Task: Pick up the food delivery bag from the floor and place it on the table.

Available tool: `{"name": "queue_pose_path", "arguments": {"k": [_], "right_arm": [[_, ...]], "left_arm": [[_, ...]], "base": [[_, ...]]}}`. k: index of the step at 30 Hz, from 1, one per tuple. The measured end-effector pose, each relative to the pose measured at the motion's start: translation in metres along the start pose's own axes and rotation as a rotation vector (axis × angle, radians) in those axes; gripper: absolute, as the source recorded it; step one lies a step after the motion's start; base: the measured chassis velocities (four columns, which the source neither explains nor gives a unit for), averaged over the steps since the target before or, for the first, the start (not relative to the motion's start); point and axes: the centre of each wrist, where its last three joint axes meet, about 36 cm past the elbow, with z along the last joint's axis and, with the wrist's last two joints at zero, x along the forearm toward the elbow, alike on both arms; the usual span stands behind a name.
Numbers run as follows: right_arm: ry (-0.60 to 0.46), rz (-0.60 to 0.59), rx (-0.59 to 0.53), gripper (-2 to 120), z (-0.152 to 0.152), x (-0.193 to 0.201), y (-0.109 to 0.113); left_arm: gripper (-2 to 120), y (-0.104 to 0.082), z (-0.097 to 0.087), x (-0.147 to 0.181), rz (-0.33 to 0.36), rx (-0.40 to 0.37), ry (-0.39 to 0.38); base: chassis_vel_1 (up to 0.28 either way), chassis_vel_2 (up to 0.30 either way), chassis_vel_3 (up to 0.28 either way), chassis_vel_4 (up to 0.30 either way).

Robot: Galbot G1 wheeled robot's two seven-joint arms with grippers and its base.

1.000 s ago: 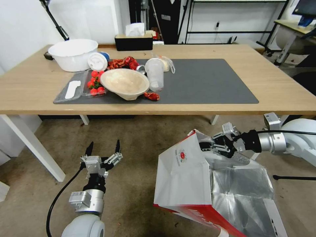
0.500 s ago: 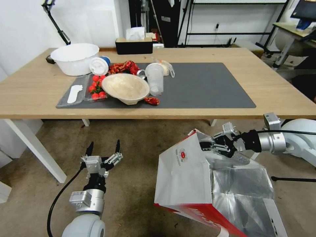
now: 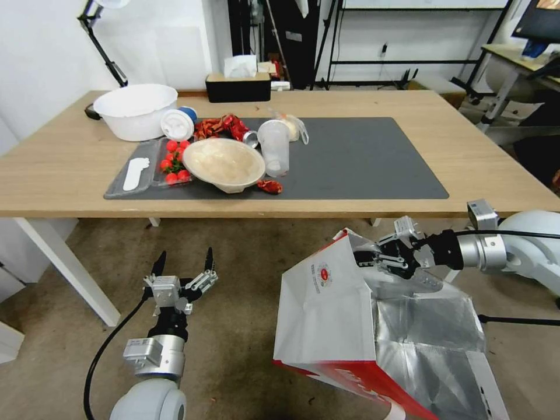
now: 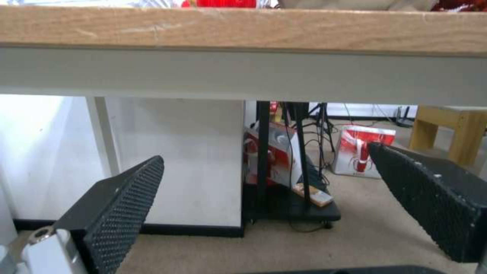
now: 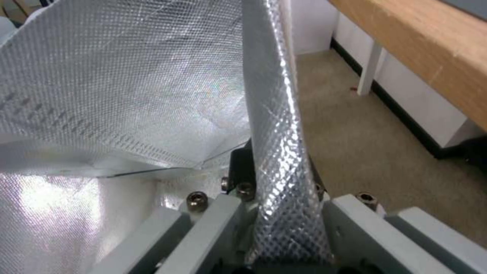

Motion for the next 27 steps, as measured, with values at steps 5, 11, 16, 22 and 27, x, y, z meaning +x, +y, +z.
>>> {"name": "queue_pose_path", "arguments": {"k": [5,11,16,22,27], "right_arm": [[0.0,0.0,0.0,0,0.0,0.0,0.0],[0.002,-0.002,0.0,0,0.0002,-0.0004,0.0006],[0.003,-0.005,-0.001,0,0.0005,-0.0003,0.0007],[0.005,-0.004,-0.001,0,0.0006,0.0002,0.0003],[0.005,-0.003,-0.001,0,0.0007,0.0004,0.0001]], "left_arm": [[100,0.0,0.0,0.0,0.0,0.0,0.0],[100,0.0,0.0001,0.0001,0.0,0.0,0.001],[100,-0.0002,0.0001,0.0001,0.001,0.0,0.001],[100,-0.0003,0.0003,-0.0007,0.002,0.001,0.0],[100,-0.0005,0.0008,-0.0008,0.003,0.001,0.001]], "base": [[0.0,0.0,0.0,0.0],[0.0,0.0,0.0,0.0],[0.0,0.0,0.0,0.0],[0.0,0.0,0.0,0.0],[0.0,0.0,0.0,0.0]]}}
